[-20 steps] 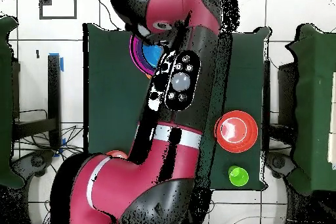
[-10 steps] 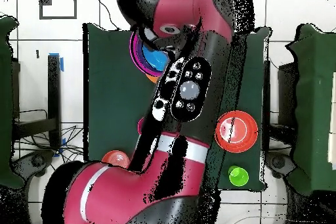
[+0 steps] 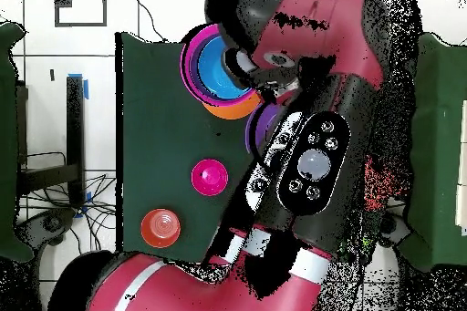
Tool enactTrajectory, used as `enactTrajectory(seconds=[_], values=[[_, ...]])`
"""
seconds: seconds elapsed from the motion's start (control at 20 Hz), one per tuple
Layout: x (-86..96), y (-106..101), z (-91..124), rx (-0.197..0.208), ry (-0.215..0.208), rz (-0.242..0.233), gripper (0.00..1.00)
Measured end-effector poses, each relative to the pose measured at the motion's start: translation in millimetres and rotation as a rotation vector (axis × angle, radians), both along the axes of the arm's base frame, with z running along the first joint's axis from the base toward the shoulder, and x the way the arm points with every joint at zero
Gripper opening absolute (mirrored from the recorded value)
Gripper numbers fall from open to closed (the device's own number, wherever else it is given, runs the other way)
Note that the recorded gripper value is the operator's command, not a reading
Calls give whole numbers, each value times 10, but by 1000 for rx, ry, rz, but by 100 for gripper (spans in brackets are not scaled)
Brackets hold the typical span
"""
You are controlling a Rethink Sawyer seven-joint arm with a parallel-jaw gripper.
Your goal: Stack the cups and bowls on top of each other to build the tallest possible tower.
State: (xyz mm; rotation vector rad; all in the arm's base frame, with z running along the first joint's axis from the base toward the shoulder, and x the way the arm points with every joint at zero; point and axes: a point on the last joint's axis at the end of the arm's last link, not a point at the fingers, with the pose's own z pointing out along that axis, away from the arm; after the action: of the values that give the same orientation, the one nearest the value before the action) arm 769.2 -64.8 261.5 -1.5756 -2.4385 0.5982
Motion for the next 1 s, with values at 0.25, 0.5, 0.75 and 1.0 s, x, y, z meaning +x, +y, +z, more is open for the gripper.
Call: enactTrajectory(seconds=[0.25,0.5,0.75,1.0], values=[[57,-238,134,-7,-28,-6,0],[237,-381,193,-29,-67,6,0],[424,-430,178,-44,-90,28,0],[592,-405,80,-38,-95,47,0]])
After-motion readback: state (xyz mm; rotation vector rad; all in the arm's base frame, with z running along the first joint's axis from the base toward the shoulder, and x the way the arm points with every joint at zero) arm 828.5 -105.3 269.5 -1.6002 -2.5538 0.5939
